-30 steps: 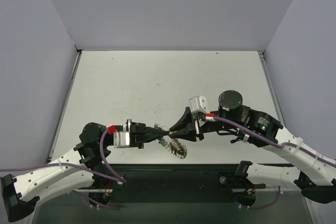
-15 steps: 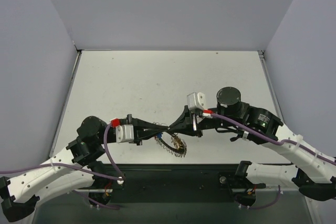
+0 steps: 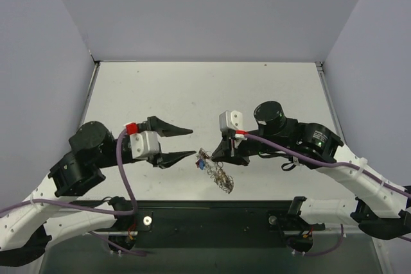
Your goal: Put the keys on the keyring
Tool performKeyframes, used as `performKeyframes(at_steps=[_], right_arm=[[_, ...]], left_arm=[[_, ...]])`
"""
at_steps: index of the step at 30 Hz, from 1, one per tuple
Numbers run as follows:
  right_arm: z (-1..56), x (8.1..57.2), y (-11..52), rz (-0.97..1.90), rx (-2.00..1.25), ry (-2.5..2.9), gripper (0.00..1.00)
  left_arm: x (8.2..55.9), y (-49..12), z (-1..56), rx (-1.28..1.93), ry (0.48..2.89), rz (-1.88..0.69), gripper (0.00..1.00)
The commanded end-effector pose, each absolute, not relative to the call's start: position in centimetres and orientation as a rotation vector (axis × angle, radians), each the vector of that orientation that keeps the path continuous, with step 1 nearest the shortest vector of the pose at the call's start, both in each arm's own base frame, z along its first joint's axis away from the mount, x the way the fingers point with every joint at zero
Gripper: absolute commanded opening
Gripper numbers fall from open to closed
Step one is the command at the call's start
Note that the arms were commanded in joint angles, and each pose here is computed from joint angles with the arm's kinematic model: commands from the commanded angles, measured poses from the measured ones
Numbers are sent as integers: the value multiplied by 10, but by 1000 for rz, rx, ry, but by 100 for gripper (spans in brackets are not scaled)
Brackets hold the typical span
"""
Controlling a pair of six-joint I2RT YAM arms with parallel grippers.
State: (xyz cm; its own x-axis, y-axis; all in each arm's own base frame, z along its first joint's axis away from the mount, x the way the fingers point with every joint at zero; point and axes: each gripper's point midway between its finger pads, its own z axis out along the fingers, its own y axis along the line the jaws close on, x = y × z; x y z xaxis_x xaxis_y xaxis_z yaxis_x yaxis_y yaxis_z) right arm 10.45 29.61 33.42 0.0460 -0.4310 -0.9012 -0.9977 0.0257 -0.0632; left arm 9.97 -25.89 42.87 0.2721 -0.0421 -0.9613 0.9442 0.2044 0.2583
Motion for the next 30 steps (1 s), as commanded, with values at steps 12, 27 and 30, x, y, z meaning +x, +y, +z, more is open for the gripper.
performKeyframes(at_steps=[12,27,30], right_arm=[[355,111,292,820,-1546,1480,0],[356,111,293,822,-1550,1463,0],[356,111,294,822,-1549,1462,0]], left_arm=[[104,-292,355,1470,1534,-945,61],[102,-305,363,1433,1444,-1020,45],[102,-309,362,1416,1433,-1036,41]])
